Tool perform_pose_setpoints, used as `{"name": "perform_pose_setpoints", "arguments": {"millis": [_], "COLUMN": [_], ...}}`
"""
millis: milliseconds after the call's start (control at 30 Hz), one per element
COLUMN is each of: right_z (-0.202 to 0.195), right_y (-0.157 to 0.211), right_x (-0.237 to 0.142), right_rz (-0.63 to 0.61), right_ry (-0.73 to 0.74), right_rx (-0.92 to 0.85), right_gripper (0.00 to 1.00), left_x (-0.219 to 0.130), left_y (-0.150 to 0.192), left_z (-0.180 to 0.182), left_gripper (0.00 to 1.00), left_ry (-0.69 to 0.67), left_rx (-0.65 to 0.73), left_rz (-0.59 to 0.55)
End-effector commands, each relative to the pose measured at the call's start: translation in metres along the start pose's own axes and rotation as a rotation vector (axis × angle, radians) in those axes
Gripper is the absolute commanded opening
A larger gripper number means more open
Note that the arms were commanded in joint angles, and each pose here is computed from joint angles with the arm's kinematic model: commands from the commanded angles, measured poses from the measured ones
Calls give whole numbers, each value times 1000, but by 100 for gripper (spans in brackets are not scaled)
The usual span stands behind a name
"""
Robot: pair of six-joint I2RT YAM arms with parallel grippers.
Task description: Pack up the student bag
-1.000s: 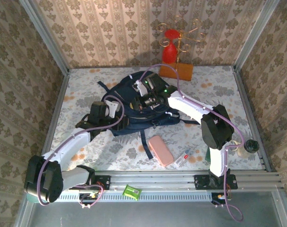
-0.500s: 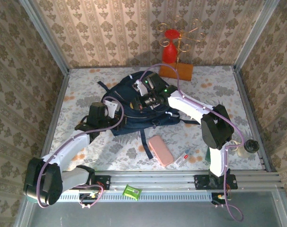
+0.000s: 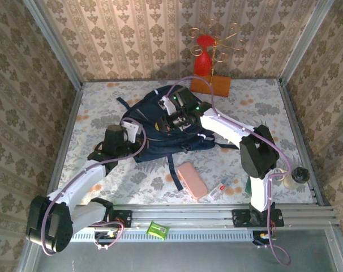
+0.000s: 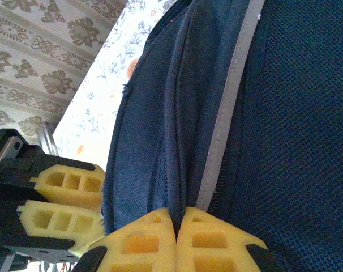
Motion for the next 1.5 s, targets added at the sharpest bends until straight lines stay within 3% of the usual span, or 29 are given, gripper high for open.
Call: {"name": "perform_pose_setpoints", "arguments": {"millis": [0,267,533,633,767,900,1133,1333,1467], "right_z": [-4,-15,-23,-18,-11,-14,-14,-10,0], "right_y": [-9,-7,-3,-1,2,15,66,110,124], "right_x": [-8,-8,-13,-17,-26,-42,-43,-37,-20], "right_rz": [-13,7,32,28,3,-57,-69,-62,-70], "right_ry": [21,111,235,243,302,373,267,267,327], "right_rx": [-23,-57,-119,-126,-127,-87,-26,13,-104], "right_gripper": [0,0,0,7,26,38,48,71,81], "left_x": [-6,-7,-3,-1,1,3,6,4,3], "left_y": [4,20,17,11,0,2,13,13,10], "left_z": [0,-7,-24,-24,-28,-23,-22,-23,-24], "left_gripper": [5,0,0,0,0,0,0,0,0], "left_ry": [-30,36,245,270,338,272,264,258,270], "left_rx": [-30,-196,-270,-292,-336,-336,-340,-335,-334], "left_rz": [-6,91,77,36,-12,18,51,62,61]}}
Point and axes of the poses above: each hand's point on the last joint's axis, 136 mm out from that joint toward the fingers, its own x axis out along the fingers, its own z axis along the line the jaws close on, y = z × x, the point moved 8 cm from there along -x, back along the fingers, and after that the axes turned 12 degrees about x, right-handed, at the moved point
